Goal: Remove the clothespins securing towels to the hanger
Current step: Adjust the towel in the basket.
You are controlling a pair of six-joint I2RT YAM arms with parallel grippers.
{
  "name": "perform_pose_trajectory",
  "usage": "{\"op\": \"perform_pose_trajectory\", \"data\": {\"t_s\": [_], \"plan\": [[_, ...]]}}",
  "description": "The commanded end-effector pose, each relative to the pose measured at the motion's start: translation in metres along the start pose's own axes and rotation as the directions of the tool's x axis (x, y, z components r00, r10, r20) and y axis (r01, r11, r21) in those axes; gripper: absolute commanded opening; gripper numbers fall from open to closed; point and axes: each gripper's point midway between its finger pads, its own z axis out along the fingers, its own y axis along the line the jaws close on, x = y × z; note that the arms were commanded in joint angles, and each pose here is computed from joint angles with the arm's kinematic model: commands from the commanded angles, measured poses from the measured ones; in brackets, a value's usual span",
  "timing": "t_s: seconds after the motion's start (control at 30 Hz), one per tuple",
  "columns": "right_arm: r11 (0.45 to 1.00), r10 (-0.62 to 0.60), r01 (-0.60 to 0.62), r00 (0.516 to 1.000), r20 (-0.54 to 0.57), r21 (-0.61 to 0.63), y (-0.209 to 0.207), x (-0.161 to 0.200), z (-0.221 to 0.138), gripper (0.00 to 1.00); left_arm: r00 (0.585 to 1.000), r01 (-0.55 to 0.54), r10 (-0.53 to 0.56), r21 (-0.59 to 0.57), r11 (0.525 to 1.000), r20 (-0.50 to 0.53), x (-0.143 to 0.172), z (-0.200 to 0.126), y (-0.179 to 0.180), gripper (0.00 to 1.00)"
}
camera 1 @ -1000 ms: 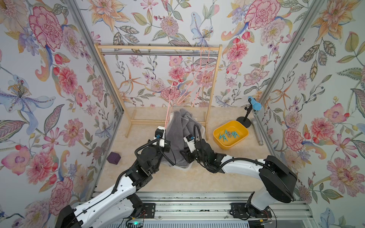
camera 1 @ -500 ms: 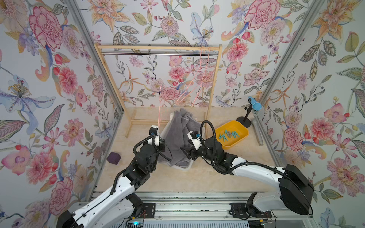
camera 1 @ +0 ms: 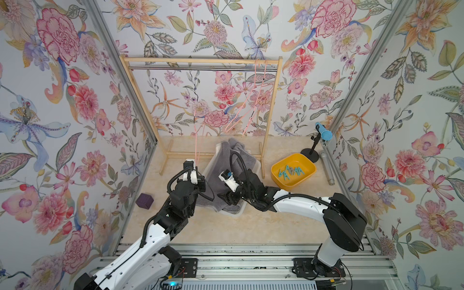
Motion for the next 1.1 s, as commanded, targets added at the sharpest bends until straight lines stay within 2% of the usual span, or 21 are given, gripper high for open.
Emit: {"op": "perform_pose_trajectory", "data": {"t_s": [0.0,0.23,0.43,0.63,0.87,1.07], "plan": [[0.999,-0.02,0.024,0.99,-0.14,0.032,-0.007,0.025,0.02,0.68,0.998,0.049,-0.049,-0.001,0.999,0.033,-0.015,-0.001,0.004,0.0],[0.999,0.01,0.005,0.934,-0.356,0.041,-0.011,0.079,0.068,0.68,0.997,0.067,-0.065,-0.029,0.997,0.043,-0.019,0.001,0.014,0.0],[0.999,0.048,-0.047,0.911,-0.409,0.012,-0.004,0.096,0.091,0.67,0.996,0.078,-0.076,-0.049,0.996,0.05,-0.02,0.0,0.021,0.0],[0.997,0.06,-0.073,0.941,-0.332,-0.028,0.001,0.057,0.08,0.67,0.995,0.088,-0.085,-0.051,0.995,0.058,-0.023,-0.001,0.023,0.0],[0.998,0.064,-0.064,0.983,-0.171,0.004,-0.013,-0.004,0.031,0.69,0.994,0.091,-0.088,-0.049,0.995,0.064,-0.024,-0.004,0.024,0.0],[0.995,0.099,-0.098,0.995,-0.02,0.021,-0.023,-0.038,-0.012,0.71,0.995,0.082,-0.081,-0.025,0.996,0.058,-0.025,-0.001,0.019,0.0]]}}
